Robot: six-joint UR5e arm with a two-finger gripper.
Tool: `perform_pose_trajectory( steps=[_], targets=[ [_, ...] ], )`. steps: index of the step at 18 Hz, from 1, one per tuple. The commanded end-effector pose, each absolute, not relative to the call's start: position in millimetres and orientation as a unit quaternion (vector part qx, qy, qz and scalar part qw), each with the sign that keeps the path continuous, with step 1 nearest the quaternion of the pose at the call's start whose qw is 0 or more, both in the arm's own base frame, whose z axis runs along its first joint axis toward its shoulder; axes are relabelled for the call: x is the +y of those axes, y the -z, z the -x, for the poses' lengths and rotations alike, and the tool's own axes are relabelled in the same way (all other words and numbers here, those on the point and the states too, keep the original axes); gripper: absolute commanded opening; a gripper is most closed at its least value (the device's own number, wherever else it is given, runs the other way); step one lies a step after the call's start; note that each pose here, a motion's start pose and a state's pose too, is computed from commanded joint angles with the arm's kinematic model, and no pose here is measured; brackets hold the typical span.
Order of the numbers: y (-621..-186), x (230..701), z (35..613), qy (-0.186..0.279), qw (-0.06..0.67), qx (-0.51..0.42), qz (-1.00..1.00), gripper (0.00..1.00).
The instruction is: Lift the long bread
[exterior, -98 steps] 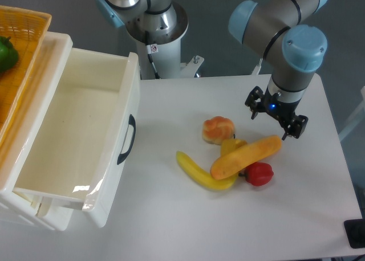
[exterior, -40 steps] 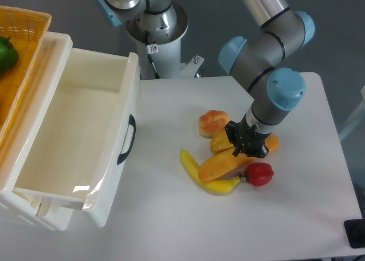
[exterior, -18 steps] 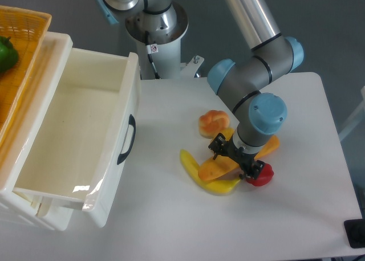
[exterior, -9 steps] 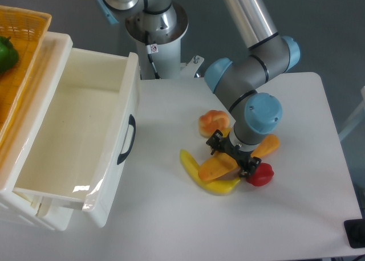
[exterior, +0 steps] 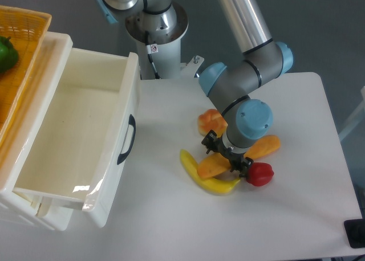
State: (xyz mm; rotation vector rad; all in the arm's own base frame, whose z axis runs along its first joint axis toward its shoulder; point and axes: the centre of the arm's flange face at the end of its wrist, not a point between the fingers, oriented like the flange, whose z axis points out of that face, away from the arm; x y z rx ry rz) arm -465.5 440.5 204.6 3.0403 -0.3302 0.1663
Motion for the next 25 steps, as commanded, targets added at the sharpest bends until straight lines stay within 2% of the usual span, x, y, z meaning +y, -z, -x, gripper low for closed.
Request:
perform_pose_trajectory(
  steps=[1, 14, 18, 25],
  targets=[
    [-209, 440, 467, -0.052, 0.038, -0.107, -0.992, 0.00],
    [-305, 432, 493, 0.015, 0.005, -0.063, -0.998, 0.00],
    [-334, 433, 512, 0.031, -0.002, -0.104, -0.994, 0.00],
    [-375, 434, 515, 0.028, 0.014, -0.124, -0.992, 0.00]
  ],
)
